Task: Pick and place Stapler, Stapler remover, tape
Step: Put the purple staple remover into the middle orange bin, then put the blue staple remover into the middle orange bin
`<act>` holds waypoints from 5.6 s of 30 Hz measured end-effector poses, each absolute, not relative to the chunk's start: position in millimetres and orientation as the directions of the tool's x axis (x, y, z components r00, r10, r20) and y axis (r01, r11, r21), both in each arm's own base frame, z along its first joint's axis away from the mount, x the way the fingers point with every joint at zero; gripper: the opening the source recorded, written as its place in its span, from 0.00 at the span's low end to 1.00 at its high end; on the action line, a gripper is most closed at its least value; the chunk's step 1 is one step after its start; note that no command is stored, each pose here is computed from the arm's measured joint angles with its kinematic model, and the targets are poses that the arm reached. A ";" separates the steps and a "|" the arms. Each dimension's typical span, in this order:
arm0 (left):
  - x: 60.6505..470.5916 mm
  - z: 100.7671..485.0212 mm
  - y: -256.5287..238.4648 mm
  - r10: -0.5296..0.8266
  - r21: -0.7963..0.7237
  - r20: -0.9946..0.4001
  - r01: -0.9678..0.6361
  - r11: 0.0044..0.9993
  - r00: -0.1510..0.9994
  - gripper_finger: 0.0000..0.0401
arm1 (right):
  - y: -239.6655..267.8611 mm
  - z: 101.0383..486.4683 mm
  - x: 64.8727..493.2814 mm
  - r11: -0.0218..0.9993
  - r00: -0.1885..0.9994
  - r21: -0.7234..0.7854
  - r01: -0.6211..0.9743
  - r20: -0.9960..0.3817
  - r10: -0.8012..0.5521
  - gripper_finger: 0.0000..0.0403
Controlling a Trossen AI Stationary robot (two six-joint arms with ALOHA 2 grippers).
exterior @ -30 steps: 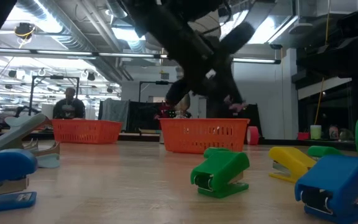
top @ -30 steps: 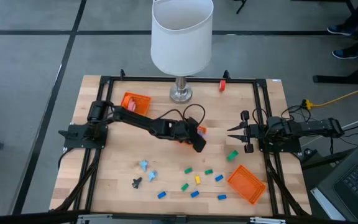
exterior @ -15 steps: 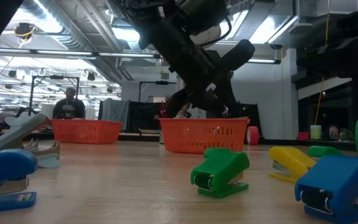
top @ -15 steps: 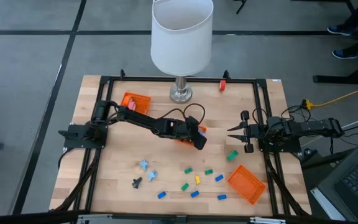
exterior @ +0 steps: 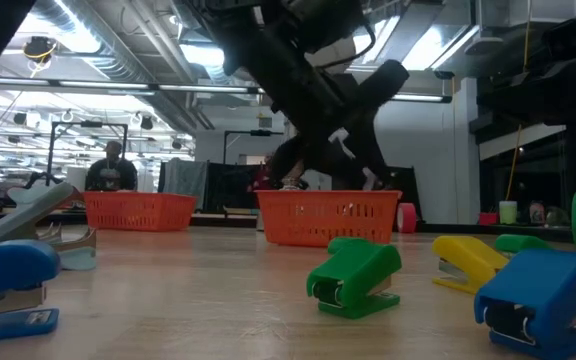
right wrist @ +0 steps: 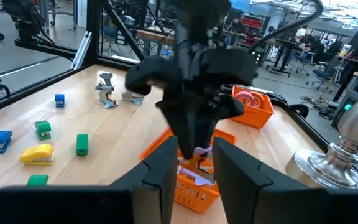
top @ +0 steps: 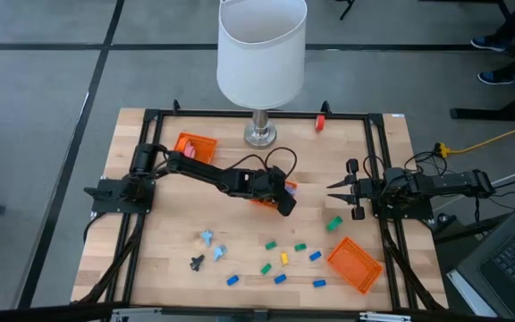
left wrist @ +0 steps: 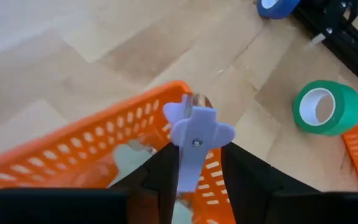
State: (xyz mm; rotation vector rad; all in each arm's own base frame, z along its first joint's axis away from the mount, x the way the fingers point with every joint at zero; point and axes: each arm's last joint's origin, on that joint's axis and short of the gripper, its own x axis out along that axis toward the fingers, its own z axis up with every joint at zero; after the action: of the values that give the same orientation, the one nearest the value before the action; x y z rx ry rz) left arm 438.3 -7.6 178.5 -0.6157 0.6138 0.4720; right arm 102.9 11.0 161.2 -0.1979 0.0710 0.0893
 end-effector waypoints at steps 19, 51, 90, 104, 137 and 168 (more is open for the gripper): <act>423.9 214.6 -5.3 0.091 -0.360 -0.655 -0.416 0.835 0.750 0.38 | 10.9 161.2 102.9 0.977 0.994 -0.193 -0.095 -0.079 0.081 0.26; 323.7 212.3 -83.2 -0.073 -0.085 -0.991 -0.108 0.990 0.110 0.35 | 11.0 161.2 102.9 0.976 0.994 -0.193 -0.096 -0.079 0.082 0.26; 264.1 194.4 -165.6 0.043 0.034 -0.999 -0.959 0.280 -0.022 0.35 | 11.0 161.2 102.9 0.977 0.994 -0.193 -0.096 -0.079 0.082 0.26; 268.1 172.9 -165.9 0.044 -0.100 -0.993 -0.970 0.222 0.112 0.43 | 11.0 161.2 102.9 0.977 0.993 -0.193 -0.096 -0.079 0.082 0.26; 286.9 149.4 -128.4 0.134 -0.036 -0.986 -0.911 0.412 0.100 0.17 | 11.0 161.2 102.9 0.977 0.994 -0.193 -0.096 -0.079 0.082 0.26; 358.5 232.7 -61.8 0.525 0.156 -0.747 -0.659 0.736 0.409 0.17 | 11.0 161.2 102.9 0.976 0.994 -0.193 -0.096 -0.079 0.082 0.26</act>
State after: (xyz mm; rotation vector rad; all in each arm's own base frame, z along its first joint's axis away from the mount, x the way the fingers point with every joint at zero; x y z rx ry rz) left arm 358.5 -61.8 232.7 -0.1722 0.8731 0.7503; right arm 102.9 11.0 161.2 -0.1981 0.0712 0.0894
